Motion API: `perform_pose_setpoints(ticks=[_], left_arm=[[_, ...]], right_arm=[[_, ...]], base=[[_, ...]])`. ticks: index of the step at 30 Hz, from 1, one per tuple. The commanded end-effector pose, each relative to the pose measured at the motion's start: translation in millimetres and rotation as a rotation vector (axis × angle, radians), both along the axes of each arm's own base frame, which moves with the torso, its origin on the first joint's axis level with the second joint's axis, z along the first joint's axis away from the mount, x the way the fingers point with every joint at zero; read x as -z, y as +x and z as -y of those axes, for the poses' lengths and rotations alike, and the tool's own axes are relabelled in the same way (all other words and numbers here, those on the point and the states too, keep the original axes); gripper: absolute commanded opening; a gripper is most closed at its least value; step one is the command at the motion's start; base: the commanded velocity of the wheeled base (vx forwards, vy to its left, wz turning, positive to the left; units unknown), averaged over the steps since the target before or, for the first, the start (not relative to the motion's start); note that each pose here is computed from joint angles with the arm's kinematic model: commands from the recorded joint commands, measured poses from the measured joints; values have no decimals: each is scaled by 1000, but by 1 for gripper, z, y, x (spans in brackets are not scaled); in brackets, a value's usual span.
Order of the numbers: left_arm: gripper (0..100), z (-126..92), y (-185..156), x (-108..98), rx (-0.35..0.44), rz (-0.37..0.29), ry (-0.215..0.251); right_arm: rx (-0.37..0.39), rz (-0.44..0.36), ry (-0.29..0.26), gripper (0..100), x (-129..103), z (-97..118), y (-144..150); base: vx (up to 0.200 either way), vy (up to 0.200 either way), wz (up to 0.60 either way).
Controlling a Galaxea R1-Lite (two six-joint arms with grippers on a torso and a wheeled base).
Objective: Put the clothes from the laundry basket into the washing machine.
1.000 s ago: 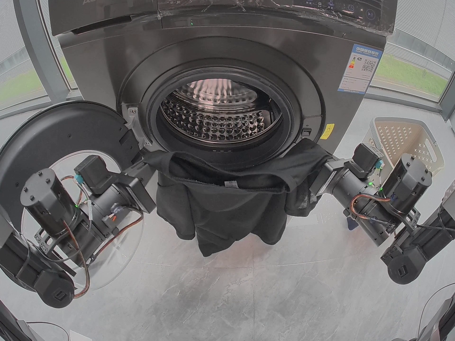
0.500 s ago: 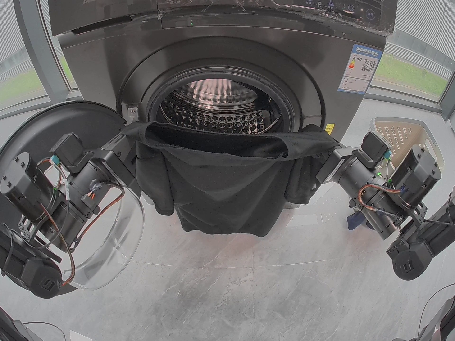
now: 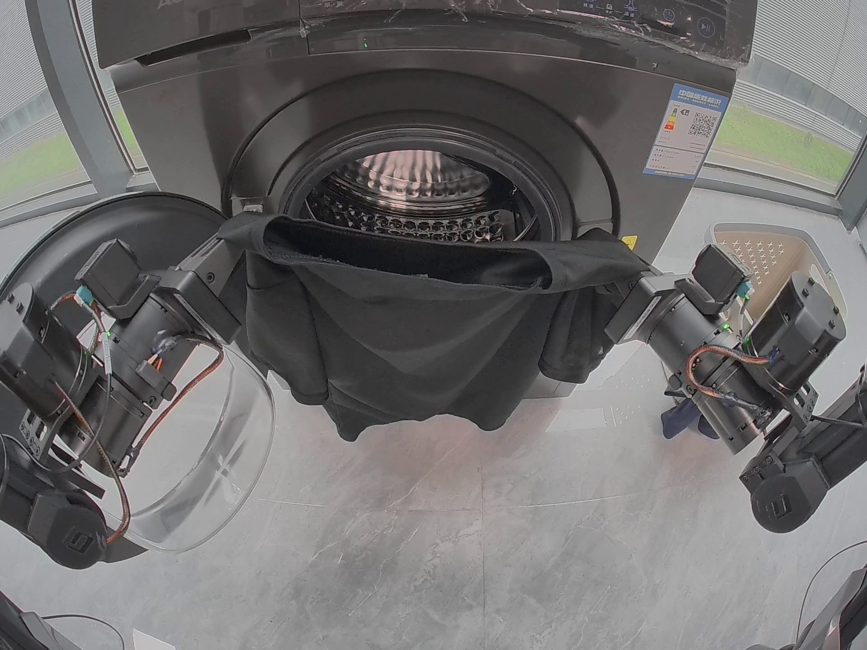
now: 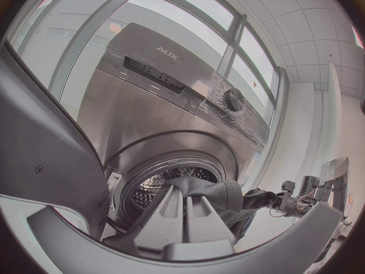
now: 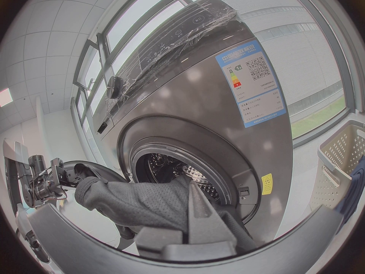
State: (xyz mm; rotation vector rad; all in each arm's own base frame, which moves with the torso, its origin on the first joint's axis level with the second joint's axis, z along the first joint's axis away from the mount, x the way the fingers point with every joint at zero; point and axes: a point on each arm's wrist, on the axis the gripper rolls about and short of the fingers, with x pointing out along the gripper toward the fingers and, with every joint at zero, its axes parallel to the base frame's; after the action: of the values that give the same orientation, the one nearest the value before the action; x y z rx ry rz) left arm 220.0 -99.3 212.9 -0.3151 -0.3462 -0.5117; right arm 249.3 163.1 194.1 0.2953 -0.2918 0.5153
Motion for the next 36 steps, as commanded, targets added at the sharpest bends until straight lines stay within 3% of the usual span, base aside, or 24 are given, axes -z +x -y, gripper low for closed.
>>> perform_pose_setpoints(ticks=[1, 16, 36], left_arm=[[0, 0, -1, -1, 1, 3, -1], [0, 0, -1, -8, 3, 37, -5], [0, 8, 4, 8, 31, -22, 28]], right_arm=[[0, 5, 3, 0, -1, 0, 0], [5, 22, 13, 0, -6, 1, 0], [38, 31, 15, 0, -9, 11, 4]], base=[[0, 0, 0], [0, 0, 0], [0, 0, 0]])
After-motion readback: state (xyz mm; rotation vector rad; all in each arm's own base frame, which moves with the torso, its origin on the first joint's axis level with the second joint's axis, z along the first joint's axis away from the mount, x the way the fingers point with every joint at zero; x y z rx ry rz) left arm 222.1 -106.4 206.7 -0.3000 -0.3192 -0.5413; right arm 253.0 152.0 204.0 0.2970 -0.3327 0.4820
